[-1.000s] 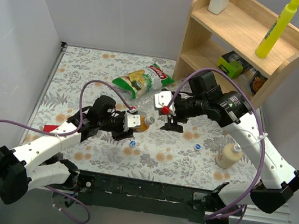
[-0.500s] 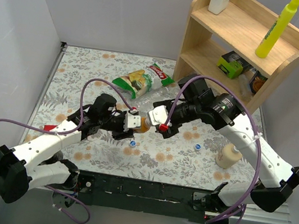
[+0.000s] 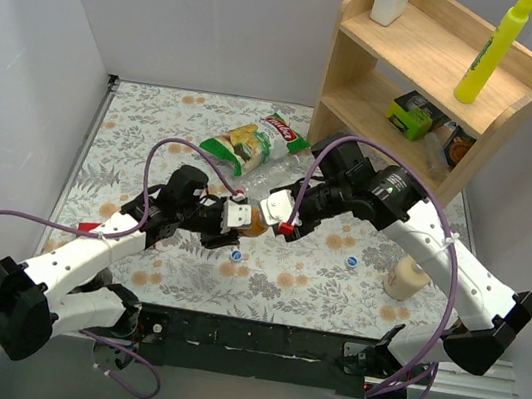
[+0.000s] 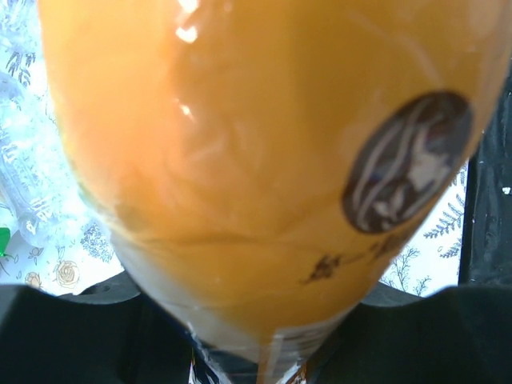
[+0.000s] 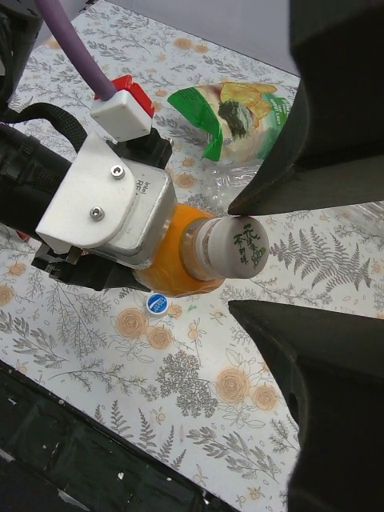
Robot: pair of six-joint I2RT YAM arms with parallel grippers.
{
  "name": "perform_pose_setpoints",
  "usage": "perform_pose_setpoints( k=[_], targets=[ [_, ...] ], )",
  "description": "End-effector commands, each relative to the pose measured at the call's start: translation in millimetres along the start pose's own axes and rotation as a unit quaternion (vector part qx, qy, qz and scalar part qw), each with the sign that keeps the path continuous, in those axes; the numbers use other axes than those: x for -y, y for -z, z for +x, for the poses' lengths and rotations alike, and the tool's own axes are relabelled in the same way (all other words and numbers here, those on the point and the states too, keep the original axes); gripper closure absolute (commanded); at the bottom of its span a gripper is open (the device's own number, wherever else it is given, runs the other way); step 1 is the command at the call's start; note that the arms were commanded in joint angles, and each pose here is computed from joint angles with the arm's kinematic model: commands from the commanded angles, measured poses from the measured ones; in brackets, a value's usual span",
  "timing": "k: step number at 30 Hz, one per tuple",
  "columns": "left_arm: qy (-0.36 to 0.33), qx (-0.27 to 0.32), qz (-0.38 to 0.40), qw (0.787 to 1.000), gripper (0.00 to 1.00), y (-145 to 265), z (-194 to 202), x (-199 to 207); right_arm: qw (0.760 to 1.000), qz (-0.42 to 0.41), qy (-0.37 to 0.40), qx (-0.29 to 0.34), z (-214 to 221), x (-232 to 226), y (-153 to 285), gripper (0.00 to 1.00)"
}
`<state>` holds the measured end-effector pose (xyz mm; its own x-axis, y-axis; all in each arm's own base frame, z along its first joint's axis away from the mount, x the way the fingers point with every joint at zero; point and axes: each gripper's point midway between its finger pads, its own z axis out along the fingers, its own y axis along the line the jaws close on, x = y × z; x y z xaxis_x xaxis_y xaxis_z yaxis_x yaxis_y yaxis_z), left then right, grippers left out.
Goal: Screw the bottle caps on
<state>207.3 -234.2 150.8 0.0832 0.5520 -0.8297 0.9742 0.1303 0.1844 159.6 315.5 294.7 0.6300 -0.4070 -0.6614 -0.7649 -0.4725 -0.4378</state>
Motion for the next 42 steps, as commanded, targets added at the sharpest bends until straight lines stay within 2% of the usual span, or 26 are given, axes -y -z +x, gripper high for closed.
perform_pose_setpoints(
  k=[1, 9, 13, 17, 22, 25, 30, 33, 42],
  targets=[
    [-0.02, 0.03, 0.002, 0.999, 1.0, 2.4, -23.2, -4.7, 1.0, 0.0, 0.015, 0.003, -1.2, 3.1, -5.2, 0.49],
    [-0.029, 0.041, -0.01, 0.999, 1.0, 2.3, -29.9, -10.9, 1.0, -0.02, -0.014, -0.008, 5.7, 2.7, -12.6, 0.76],
    [-0.056, 0.063, -0.07, 0.994, 1.0, 6.2, -37.7, -29.1, 0.996, -0.008, -0.084, -0.019, 7.6, 15.8, -18.4, 0.87],
    [-0.069, 0.079, -0.143, 0.984, 1.0, 13.2, -49.2, -53.5, 0.979, -0.018, -0.202, -0.02, 6.4, 22.0, -26.1, 0.99],
    [-0.066, 0.107, -0.215, 0.968, 1.0, 26.1, -64.9, -76.8, 0.951, -0.022, -0.308, -0.024, 20.3, 32.2, -34.2, 0.99],
    [-0.057, 0.116, -0.255, 0.958, 1.0, 34.5, -69.0, -87.2, 0.924, -0.012, -0.382, -0.02, 31.9, 39.5, -34.0, 0.99],
    [-0.043, 0.095, -0.321, 0.941, 1.0, 44.4, -60.6, -103.9, 0.831, -0.006, -0.556, -0.022, 61.8, 38.5, -37.4, 0.99],
    [-0.034, 0.077, -0.33, 0.94, 1.0, 43.3, -53.0, -107.8, 0.814, -0.009, -0.58, -0.03, 66.4, 33.0, -40.5, 0.99],
    [-0.006, 0.068, -0.303, 0.95, 1.0, 35.1, -44.2, -97.2, 0.809, 0.017, -0.587, -0.03, 68.0, 48.8, -40.2, 0.99]
  ],
)
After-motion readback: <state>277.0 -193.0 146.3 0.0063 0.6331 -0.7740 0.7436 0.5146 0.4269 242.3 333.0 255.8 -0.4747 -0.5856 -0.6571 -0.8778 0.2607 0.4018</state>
